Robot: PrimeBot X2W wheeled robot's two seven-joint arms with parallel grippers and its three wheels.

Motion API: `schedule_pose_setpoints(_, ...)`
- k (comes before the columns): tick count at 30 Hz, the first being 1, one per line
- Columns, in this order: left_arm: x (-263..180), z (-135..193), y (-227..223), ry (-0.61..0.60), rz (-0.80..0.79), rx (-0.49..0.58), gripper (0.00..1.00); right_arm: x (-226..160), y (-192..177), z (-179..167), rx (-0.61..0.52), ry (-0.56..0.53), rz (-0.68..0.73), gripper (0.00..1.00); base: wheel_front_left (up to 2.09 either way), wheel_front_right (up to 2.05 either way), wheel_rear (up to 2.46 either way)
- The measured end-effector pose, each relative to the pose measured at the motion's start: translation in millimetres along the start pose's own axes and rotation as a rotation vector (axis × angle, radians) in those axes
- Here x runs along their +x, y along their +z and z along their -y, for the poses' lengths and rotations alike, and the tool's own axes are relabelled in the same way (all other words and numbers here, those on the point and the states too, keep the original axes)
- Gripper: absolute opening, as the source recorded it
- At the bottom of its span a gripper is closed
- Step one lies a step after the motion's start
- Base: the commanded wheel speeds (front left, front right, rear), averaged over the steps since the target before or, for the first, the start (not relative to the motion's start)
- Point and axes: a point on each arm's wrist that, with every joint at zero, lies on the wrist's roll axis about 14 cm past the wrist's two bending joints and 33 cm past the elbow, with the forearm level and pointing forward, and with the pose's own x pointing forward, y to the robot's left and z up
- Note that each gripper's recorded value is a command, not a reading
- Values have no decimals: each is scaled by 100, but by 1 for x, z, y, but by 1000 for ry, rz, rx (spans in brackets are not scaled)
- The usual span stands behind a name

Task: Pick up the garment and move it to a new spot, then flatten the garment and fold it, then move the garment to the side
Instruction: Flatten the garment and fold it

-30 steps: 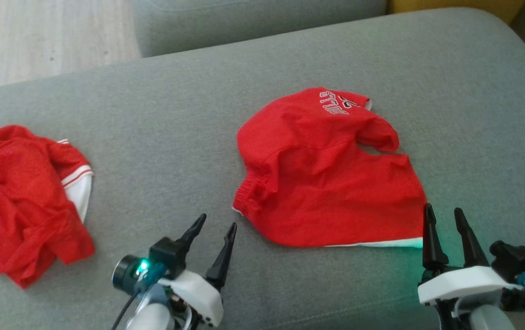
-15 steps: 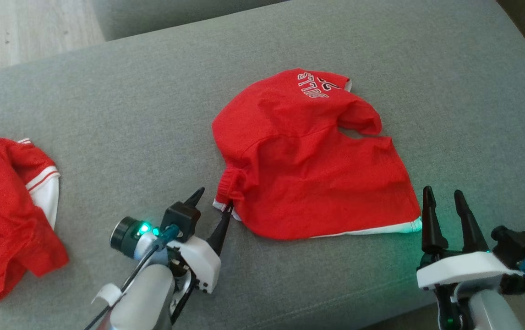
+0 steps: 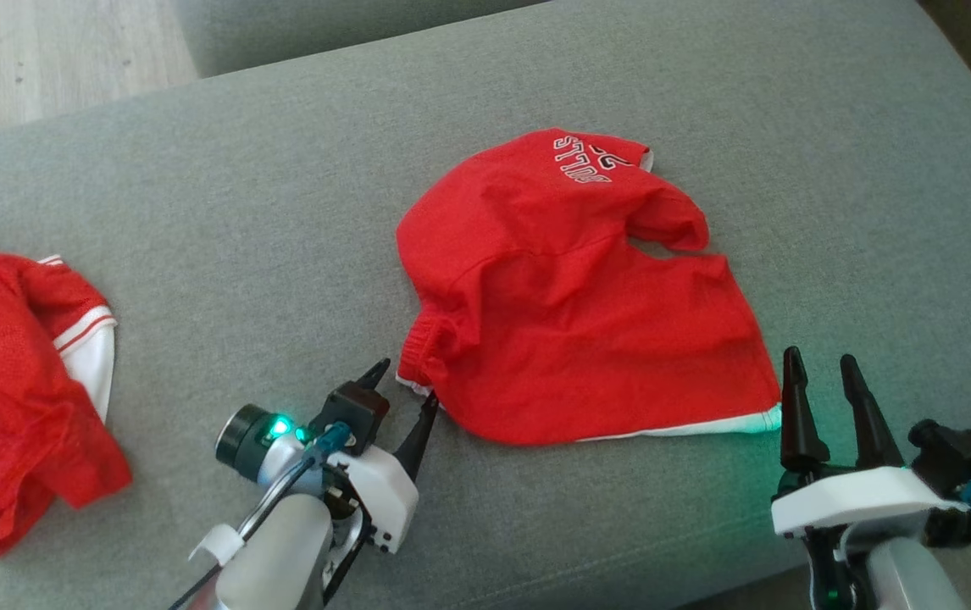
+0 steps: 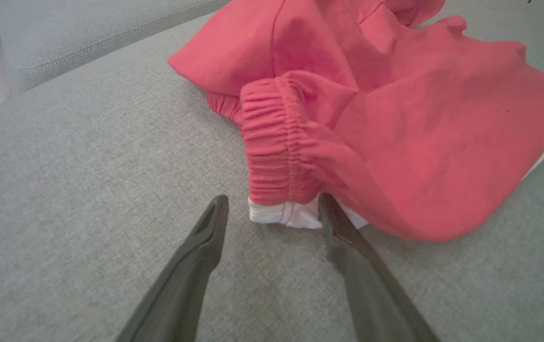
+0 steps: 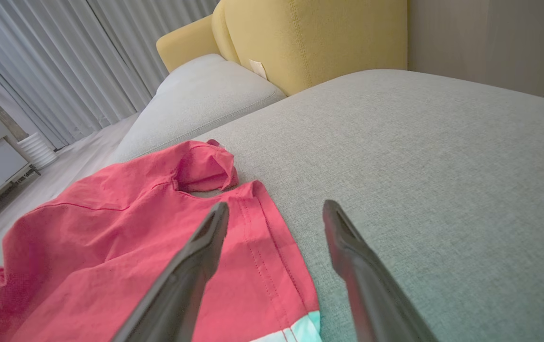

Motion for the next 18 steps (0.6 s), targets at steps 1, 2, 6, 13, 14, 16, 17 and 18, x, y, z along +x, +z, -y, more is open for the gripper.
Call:
schedule_pose_setpoints(1,0,0,0,1,1,0,100,0,0,0,5,0,-1,100,0,0,0)
schedule_pose_setpoints(2,0,-1,1,2,3,0,100,0,-1,0,5,0,-4,100,0,0,0)
schedule_pose_setpoints(6,0,-1,8,5,26,-6,0,0,-5,0,5,-1,-16,100,0,0,0)
schedule_pose_setpoints(13,-2,0,10,1,33,-10,0,-5,-19,10,-1,-33,-63,100,0,0,0)
schedule_pose_setpoints(14,-3,-1,12,6,38,-16,0,-6,-22,12,-1,-38,-71,100,0,0,0)
schedule_pose_setpoints(16,-4,-6,17,22,58,-27,0,-8,-29,15,-9,-46,-99,100,0,0,0)
schedule_pose_setpoints(17,-4,-8,21,29,68,-27,0,-9,-33,17,-12,-51,-116,100,0,0,0)
schedule_pose_setpoints(18,-5,-10,24,34,79,-27,0,-10,-37,18,-14,-55,-129,100,0,0,0)
